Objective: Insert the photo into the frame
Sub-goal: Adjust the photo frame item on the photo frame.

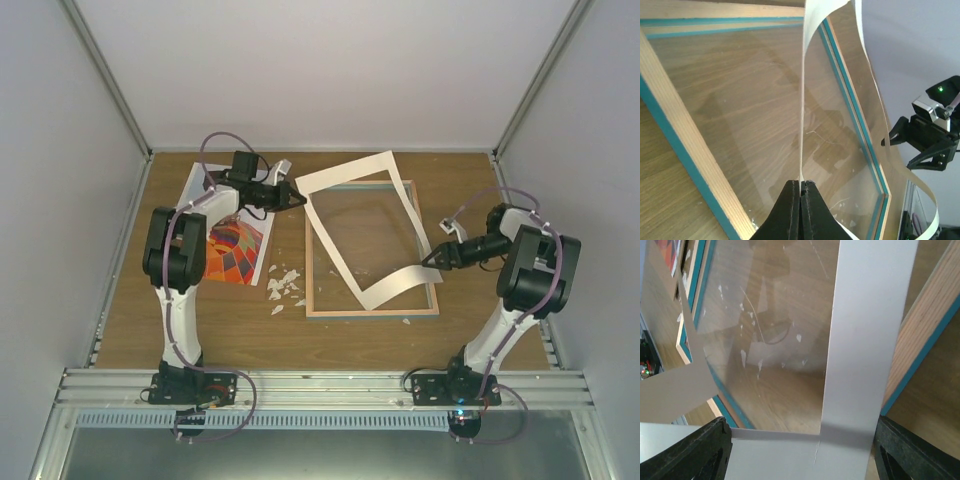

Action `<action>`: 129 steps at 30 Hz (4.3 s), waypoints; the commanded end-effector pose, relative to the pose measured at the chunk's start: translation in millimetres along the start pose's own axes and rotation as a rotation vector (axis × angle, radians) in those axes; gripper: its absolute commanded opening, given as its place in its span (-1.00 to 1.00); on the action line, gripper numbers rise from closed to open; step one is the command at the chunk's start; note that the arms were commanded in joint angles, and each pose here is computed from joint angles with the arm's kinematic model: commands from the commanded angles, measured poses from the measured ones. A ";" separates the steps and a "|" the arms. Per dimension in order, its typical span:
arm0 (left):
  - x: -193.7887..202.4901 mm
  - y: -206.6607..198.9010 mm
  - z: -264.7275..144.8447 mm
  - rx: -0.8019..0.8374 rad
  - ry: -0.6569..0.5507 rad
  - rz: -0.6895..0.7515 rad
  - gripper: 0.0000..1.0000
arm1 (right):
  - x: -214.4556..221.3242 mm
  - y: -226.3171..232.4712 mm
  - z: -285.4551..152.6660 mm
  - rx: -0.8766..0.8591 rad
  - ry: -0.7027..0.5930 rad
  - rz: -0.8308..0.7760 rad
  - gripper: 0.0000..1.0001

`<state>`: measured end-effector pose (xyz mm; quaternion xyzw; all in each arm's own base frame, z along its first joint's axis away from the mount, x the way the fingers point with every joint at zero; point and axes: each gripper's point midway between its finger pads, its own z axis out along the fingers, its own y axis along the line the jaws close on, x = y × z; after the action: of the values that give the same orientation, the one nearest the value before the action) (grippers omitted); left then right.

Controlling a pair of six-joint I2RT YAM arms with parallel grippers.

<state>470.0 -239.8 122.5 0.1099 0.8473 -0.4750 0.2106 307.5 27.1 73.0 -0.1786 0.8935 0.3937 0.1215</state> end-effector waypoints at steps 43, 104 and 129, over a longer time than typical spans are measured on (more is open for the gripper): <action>2.3 -60.1 6.2 -0.014 0.188 0.211 -1.00 | 17.1 40.4 14.0 -0.045 0.059 -0.092 0.24; -3.6 -53.1 17.5 -0.108 0.214 0.336 -1.00 | 26.9 23.2 20.2 0.143 0.195 -0.167 0.58; 24.8 -35.8 45.1 -0.128 0.306 0.389 -1.00 | 60.6 31.4 8.7 0.237 0.305 -0.253 0.46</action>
<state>455.5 -295.4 117.3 0.3151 0.8628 -0.3522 0.1793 238.4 44.7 60.5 -0.3162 0.9104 0.2626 0.0470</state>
